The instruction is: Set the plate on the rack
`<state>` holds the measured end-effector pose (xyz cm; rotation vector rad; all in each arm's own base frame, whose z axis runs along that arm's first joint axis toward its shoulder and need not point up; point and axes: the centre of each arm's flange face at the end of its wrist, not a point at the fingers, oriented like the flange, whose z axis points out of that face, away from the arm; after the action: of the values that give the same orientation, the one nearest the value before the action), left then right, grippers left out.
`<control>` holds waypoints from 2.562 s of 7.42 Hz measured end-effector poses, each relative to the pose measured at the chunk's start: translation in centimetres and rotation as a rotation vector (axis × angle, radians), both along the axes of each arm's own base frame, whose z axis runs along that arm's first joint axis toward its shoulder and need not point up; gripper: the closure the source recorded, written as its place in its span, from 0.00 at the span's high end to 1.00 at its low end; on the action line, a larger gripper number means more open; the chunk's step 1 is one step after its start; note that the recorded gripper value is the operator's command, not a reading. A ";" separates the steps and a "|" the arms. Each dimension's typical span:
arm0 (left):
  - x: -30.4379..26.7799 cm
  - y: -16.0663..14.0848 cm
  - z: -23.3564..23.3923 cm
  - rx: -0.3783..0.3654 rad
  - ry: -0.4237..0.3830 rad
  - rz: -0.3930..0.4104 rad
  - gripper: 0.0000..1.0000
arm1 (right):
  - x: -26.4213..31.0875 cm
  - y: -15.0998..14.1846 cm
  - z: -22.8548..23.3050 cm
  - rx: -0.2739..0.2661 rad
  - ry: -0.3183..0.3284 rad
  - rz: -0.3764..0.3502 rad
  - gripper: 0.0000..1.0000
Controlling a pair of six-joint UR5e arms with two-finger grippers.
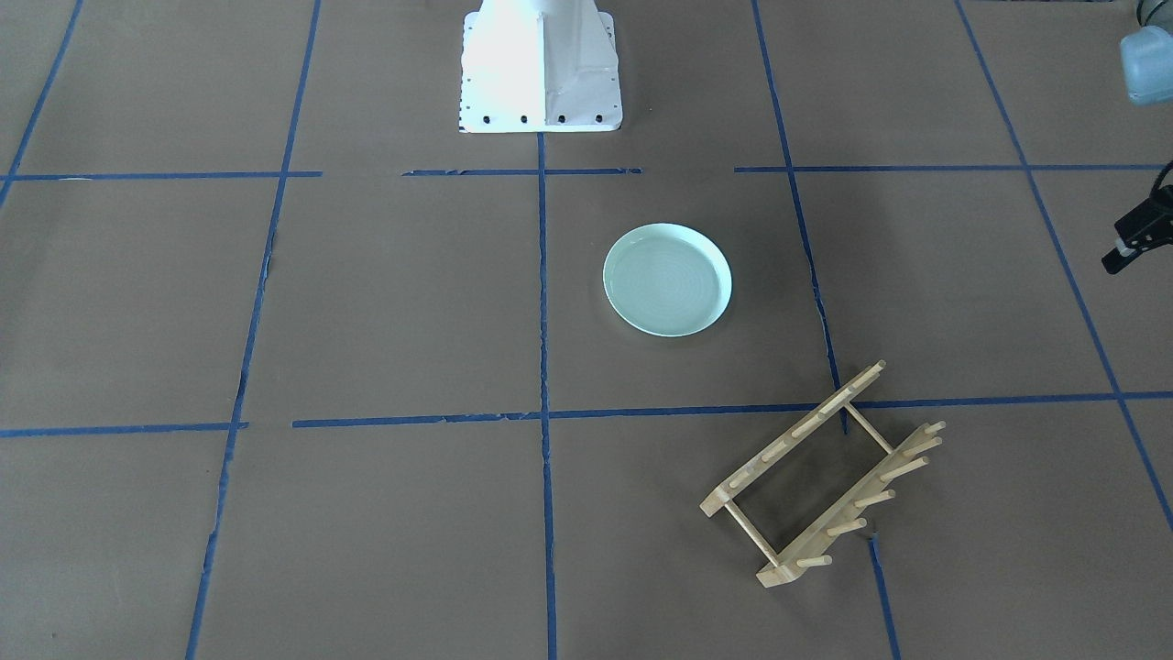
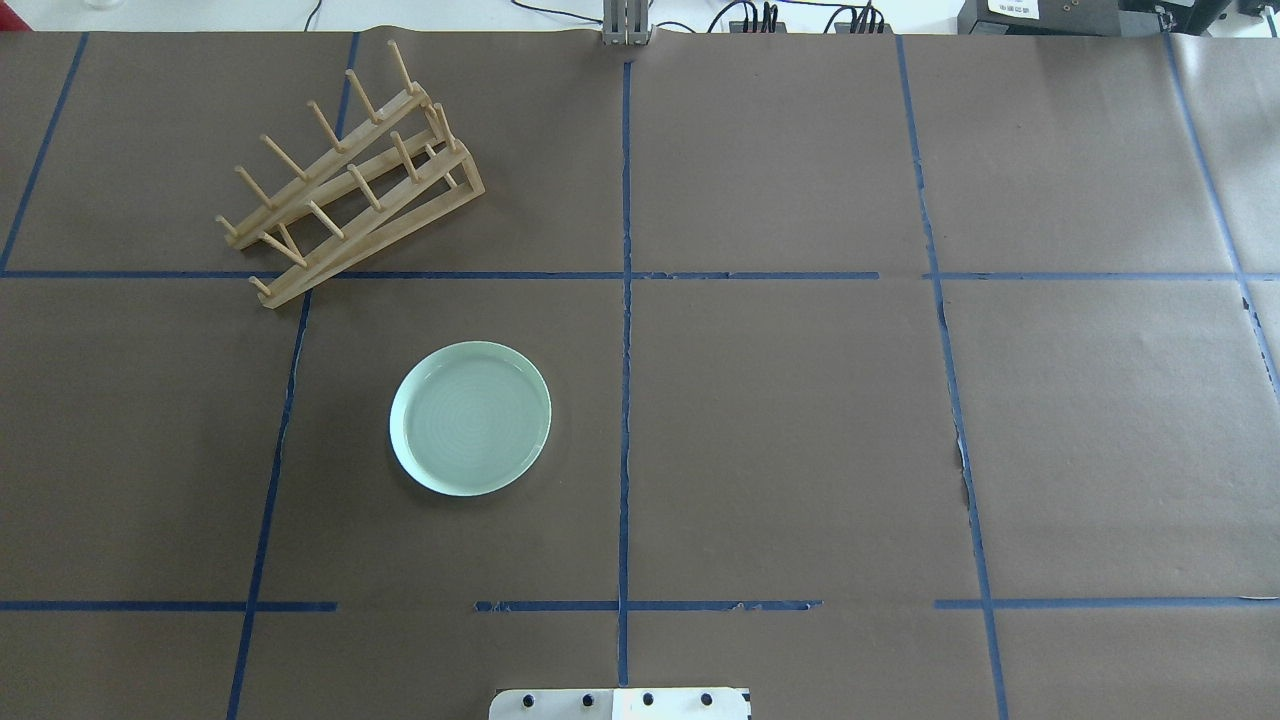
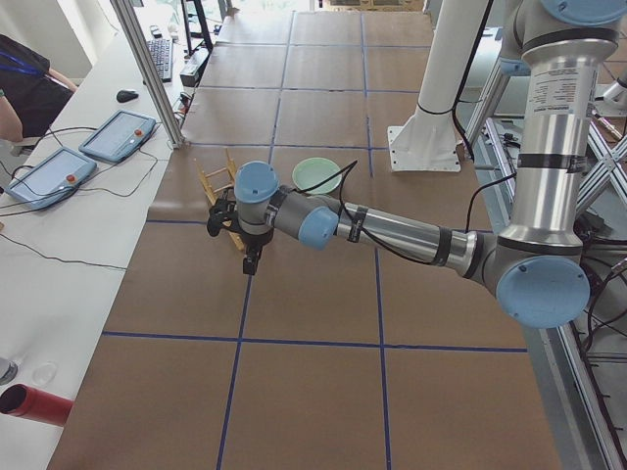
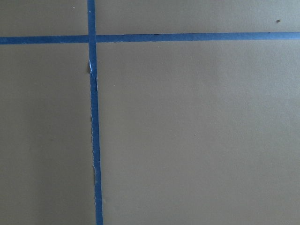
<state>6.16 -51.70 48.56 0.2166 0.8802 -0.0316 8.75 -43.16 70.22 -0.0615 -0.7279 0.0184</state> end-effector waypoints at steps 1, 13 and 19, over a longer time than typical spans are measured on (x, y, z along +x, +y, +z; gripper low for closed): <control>3.3 0.1 -3.0 -0.036 0.020 -0.043 1.00 | 0.0 0.0 0.0 0.000 0.000 0.000 1.00; 51.7 3.4 -26.0 -0.498 -0.232 -0.097 0.98 | 0.0 0.0 -0.1 0.001 0.000 -0.001 1.00; 54.6 3.2 -26.0 -0.465 -0.279 -0.109 0.48 | 0.0 0.0 -0.1 0.001 0.000 -0.001 1.00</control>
<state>60.75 -48.51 22.56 -0.1645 0.5625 -0.2979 8.72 -43.19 70.15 -0.0604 -0.7278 0.0171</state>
